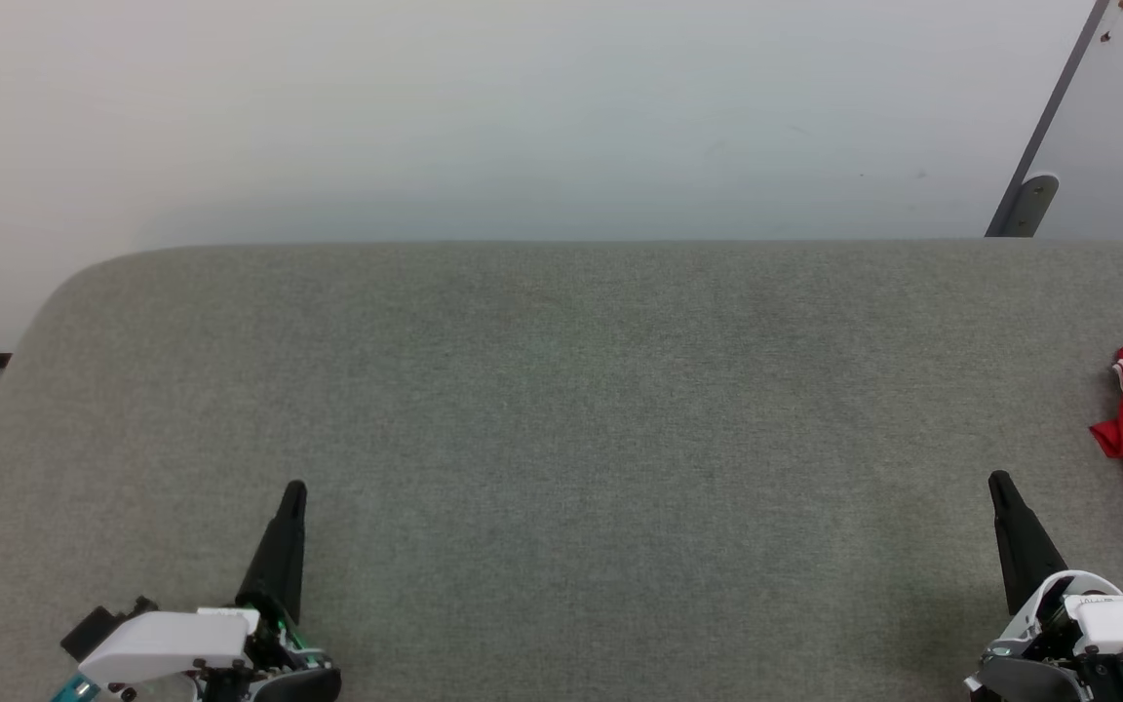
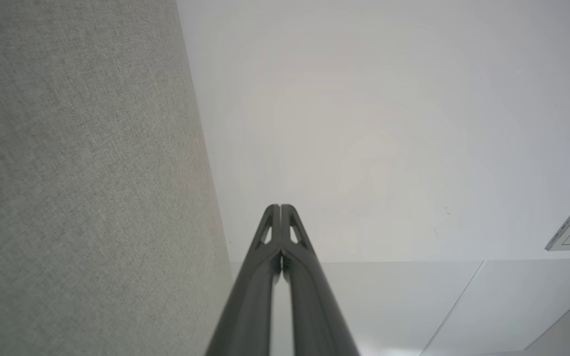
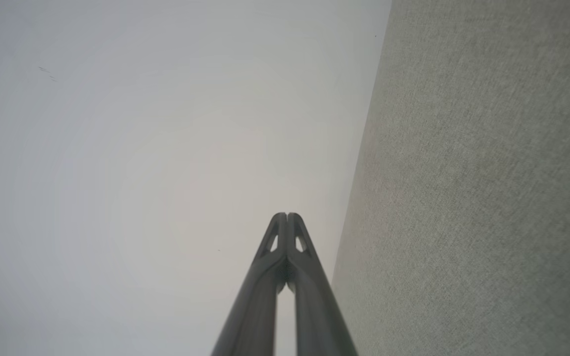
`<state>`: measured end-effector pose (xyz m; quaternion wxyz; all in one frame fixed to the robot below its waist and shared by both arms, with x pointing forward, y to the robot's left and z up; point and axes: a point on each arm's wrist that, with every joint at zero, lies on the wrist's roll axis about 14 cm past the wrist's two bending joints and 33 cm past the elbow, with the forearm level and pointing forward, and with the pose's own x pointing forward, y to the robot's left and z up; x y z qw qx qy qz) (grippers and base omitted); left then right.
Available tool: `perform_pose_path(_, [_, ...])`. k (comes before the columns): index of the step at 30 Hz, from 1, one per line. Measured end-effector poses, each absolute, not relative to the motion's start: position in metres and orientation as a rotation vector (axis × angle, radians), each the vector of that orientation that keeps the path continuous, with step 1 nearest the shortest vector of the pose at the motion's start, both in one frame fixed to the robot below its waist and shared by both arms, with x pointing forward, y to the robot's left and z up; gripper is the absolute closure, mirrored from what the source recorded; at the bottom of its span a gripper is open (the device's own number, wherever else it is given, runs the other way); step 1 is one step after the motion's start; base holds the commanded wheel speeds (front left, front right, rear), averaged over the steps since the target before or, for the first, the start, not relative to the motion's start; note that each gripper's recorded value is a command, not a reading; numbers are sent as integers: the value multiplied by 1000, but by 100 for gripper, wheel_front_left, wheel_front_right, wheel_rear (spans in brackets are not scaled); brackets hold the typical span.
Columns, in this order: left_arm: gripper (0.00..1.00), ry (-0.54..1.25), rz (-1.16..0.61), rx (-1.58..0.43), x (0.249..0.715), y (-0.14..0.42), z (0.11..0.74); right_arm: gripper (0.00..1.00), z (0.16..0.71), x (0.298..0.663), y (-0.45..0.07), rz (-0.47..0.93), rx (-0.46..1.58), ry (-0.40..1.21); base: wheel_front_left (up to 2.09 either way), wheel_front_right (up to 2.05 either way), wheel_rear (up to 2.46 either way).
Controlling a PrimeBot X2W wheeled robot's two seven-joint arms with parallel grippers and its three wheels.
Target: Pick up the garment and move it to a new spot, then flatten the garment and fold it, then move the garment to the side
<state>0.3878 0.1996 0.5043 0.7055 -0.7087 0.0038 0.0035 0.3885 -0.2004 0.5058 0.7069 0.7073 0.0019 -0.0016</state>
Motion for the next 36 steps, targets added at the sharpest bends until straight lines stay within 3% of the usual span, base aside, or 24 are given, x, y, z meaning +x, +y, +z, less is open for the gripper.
perform_pose_path(36, [100, 8, 8, -1576, 388, 200, 504, 100, 506, 389, -200, -4, 1571, 4, 0, 0, 0])
